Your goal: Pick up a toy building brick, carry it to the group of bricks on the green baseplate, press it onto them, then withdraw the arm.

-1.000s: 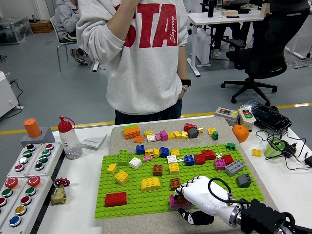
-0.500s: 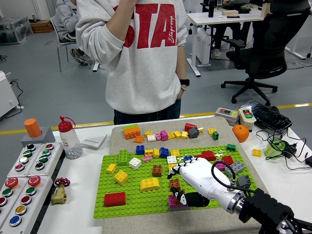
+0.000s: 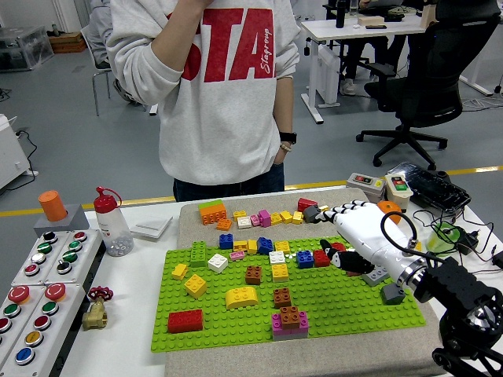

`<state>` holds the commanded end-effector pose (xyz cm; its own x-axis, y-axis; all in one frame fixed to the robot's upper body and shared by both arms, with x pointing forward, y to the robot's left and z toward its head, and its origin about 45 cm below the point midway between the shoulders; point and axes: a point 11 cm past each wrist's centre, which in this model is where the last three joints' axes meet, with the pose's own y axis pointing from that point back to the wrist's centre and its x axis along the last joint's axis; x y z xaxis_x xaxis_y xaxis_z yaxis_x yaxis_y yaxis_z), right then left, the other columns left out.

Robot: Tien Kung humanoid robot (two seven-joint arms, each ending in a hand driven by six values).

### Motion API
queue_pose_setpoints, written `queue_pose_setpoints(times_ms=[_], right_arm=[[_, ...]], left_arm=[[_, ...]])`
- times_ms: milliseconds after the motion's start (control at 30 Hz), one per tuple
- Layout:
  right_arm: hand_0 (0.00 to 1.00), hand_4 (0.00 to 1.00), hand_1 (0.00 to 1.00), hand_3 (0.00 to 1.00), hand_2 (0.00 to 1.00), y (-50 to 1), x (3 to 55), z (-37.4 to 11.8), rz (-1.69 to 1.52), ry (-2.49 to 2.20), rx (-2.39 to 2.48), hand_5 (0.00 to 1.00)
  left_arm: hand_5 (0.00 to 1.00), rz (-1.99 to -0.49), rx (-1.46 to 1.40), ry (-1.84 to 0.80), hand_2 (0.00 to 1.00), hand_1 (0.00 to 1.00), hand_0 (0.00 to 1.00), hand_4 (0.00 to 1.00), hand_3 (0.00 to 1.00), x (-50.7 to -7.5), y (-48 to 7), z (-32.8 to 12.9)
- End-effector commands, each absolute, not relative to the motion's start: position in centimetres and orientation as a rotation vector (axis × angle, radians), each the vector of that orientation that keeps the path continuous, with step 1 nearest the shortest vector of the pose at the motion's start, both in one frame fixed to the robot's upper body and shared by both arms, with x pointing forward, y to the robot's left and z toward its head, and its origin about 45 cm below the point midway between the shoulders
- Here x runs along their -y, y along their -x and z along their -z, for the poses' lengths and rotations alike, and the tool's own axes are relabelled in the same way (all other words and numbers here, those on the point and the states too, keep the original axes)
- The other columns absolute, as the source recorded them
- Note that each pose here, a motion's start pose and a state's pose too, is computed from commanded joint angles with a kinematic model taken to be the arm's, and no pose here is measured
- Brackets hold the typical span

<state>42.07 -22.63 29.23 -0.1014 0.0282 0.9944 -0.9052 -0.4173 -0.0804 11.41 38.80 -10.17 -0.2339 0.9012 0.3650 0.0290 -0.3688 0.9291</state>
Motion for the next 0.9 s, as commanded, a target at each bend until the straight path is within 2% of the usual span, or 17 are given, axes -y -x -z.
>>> queue_pose_setpoints(times_ms=[267,300,500,533,700,733,900], right_arm=[[0.652,0.445,0.704,0.739,0.725,-44.8,26.0,-29.3,-1.627,-1.322,0.878,0.269],[0.650,0.453,0.707,0.736,0.722,-45.0,26.4,-29.2,-1.621,-1.316,0.864,0.210],[0.650,0.453,0.707,0.736,0.722,-46.1,28.3,-28.2,-1.591,-1.288,0.771,0.210],[0.658,0.471,0.713,0.743,0.724,-46.3,28.6,-28.1,-1.590,-1.278,0.752,0.161],[0.658,0.471,0.713,0.743,0.724,-46.9,30.0,-27.9,-1.591,-1.223,0.659,0.161],[0.680,0.513,0.734,0.792,0.749,-47.0,30.3,-27.9,-1.591,-1.213,0.644,0.078],[0.680,0.513,0.734,0.792,0.749,-47.4,31.0,-27.9,-1.606,-1.168,0.545,0.078]], left_arm=[[0.968,-1.676,-1.167,-1.349,0.608,0.595,0.630,0.330,0.403,-38.7,-11.5,10.2],[0.967,-1.675,-1.168,-1.349,0.608,0.595,0.630,0.329,0.404,-38.7,-11.5,10.2],[0.967,-1.668,-1.167,-1.353,0.608,0.595,0.630,0.329,0.404,-38.7,-11.5,10.2],[0.968,-1.668,-1.167,-1.353,0.609,0.595,0.631,0.329,0.406,-38.6,-11.5,10.2],[0.968,-1.669,-1.165,-1.352,0.609,0.595,0.631,0.329,0.406,-38.7,-11.6,10.1],[0.969,-1.669,-1.165,-1.352,0.609,0.596,0.630,0.330,0.408,-38.7,-11.6,10.1],[0.969,-1.671,-1.160,-1.347,0.609,0.596,0.630,0.330,0.408,-38.7,-11.9,10.1]])
